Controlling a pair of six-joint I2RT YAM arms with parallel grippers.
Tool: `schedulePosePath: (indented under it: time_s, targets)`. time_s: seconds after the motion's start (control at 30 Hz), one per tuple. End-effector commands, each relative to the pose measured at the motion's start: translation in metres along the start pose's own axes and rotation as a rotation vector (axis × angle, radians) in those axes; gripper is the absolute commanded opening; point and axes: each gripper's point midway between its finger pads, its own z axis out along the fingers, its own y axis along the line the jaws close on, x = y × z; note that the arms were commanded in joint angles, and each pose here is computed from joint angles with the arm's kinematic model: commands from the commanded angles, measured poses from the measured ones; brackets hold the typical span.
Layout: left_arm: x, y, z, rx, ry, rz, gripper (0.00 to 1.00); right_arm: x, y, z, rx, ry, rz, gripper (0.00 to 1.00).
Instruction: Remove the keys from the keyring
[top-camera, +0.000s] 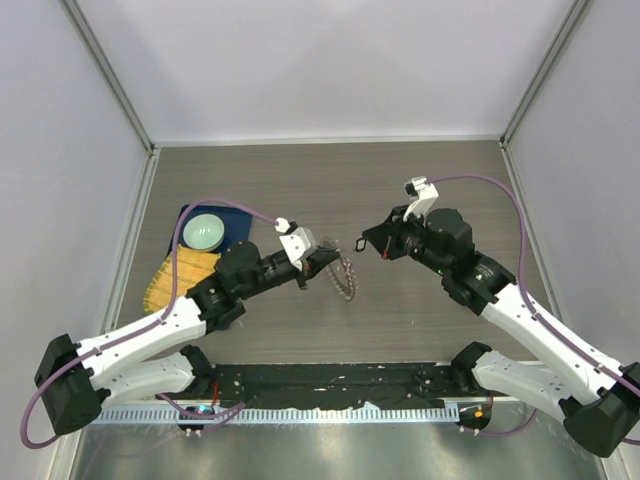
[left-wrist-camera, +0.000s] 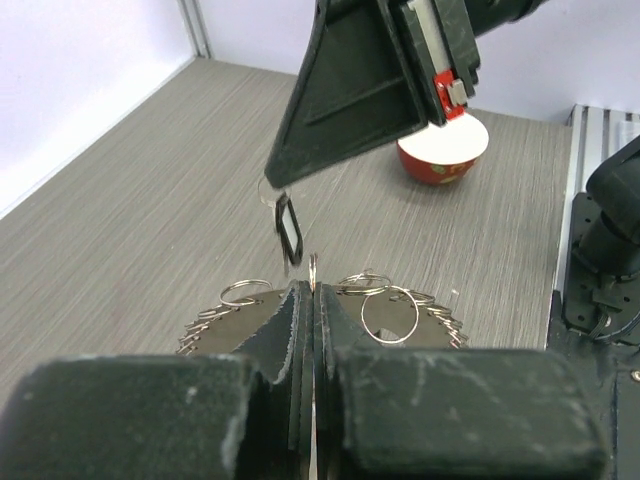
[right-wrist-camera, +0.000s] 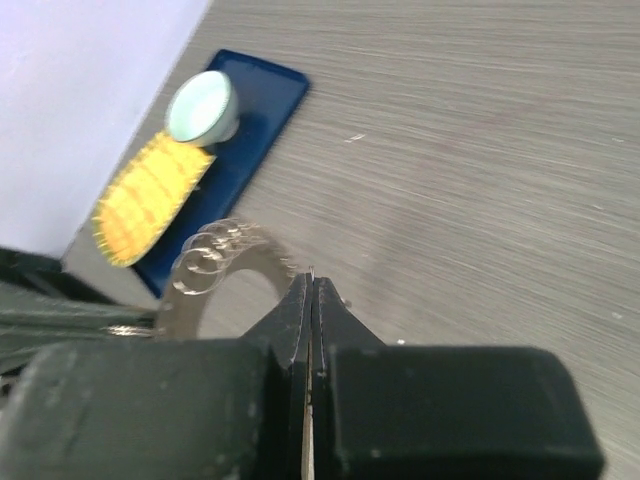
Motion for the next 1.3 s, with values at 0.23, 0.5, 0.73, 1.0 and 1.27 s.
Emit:
schedulePosePath:
  time_s: [0.23, 0.5, 0.73, 1.0, 1.27]
  targets:
    - [0.012, 0.010, -0.022, -0.084, 0.014, -0.024, 0.00, 0.022, -0.111, 0.005, 0.516, 0.056, 0.005, 0.01]
    - [0.037, 0.021, -0.030, -0.169, 0.097, -0.072, 0.00, 0.057, -0.160, 0.015, 0.682, 0.149, 0.063, 0.01]
    - [0.043, 0.025, -0.034, -0.203, 0.102, -0.089, 0.00, 0.085, -0.185, 0.020, 0.748, 0.187, 0.091, 0.01]
    - [0.068, 0.040, -0.031, -0.295, 0.180, -0.120, 0.00, 0.075, -0.204, 0.038, 0.768, 0.233, 0.072, 0.38]
    - [0.109, 0.083, -0.013, -0.415, 0.324, -0.198, 0.00, 0.029, -0.167, 0.019, 0.654, 0.126, 0.048, 0.95]
